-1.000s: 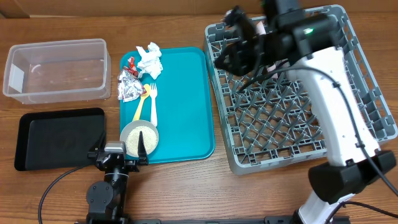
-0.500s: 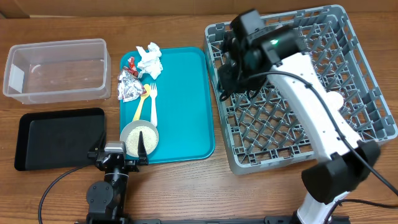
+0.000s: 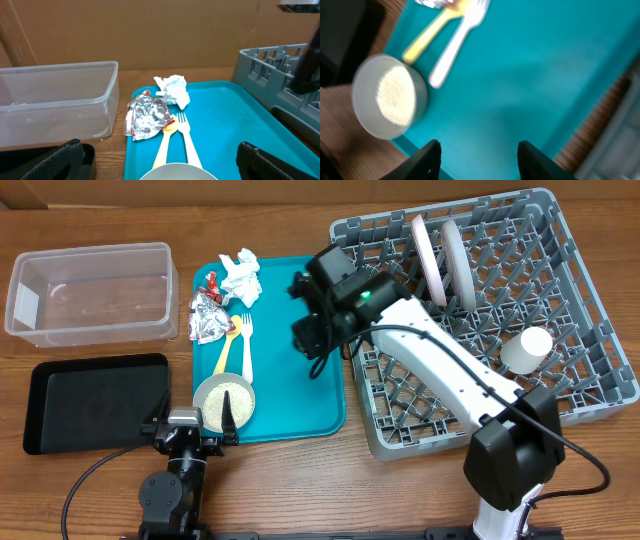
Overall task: Sort waste into correct bins and load items into the dishwasher rack
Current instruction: 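Move the right gripper over the teal tray toward the white fork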
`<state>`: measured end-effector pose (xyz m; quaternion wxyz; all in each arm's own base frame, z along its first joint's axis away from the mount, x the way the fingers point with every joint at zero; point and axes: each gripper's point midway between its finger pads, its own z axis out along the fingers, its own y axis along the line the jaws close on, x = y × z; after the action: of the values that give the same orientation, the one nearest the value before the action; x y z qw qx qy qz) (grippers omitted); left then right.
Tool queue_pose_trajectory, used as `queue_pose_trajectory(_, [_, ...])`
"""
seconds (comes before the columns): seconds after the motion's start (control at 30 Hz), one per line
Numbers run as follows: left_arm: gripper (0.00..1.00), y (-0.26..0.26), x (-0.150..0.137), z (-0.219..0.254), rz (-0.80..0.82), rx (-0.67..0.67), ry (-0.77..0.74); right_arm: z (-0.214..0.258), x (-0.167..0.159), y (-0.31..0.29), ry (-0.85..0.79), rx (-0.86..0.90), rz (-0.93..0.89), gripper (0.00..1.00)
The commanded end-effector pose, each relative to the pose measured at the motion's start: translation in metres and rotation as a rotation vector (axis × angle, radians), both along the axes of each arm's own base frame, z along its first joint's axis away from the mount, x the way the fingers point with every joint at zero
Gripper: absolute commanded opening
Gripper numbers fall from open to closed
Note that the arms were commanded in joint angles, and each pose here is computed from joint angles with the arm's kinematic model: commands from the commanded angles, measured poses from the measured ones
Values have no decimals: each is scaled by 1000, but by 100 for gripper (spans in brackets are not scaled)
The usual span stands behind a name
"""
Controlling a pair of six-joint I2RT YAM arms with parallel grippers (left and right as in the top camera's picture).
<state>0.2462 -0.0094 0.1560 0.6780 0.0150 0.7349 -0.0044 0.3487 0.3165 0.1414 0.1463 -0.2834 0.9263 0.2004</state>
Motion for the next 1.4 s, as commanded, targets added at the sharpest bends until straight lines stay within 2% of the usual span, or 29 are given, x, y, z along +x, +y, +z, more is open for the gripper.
queue_pose_trajectory(0.0, [100,0,0,1,-2,8,-7,-18,-4,23,3,6,15,63])
queue_pose_trajectory(0.07, [100,0,0,1,-2,8,-6,-28,7,24,-28,-19,0,66])
queue_pose_trajectory(0.23, [100,0,0,1,-3,8,-6,-21,22,34,-93,31,-4,66])
queue_pose_trajectory(0.47, [100,0,0,1,-2,8,-6,-20,22,36,-93,40,-1,67])
queue_pose_trajectory(0.57, [100,0,0,1,-2,8,-6,-22,21,46,-71,85,7,59])
queue_pose_trajectory(0.67, [100,0,0,1,-2,8,-6,-35,32,52,-55,103,-72,51])
queue_pose_trajectory(0.7, [100,0,0,1,-2,8,-6,-39,36,51,-43,99,-121,52])
queue_pose_trajectory(0.77, [100,0,0,1,-2,8,-6,-50,39,49,-15,89,-185,61])
queue_pose_trajectory(0.93, [100,0,0,1,-2,8,-6,-48,38,47,1,74,-189,61])
queue_pose_trajectory(1.17, [100,0,0,1,-2,8,-6,-24,59,56,-22,149,-319,59])
queue_pose_trajectory(1.37, [100,0,0,1,-2,8,-6,-24,73,68,-1,236,-429,62])
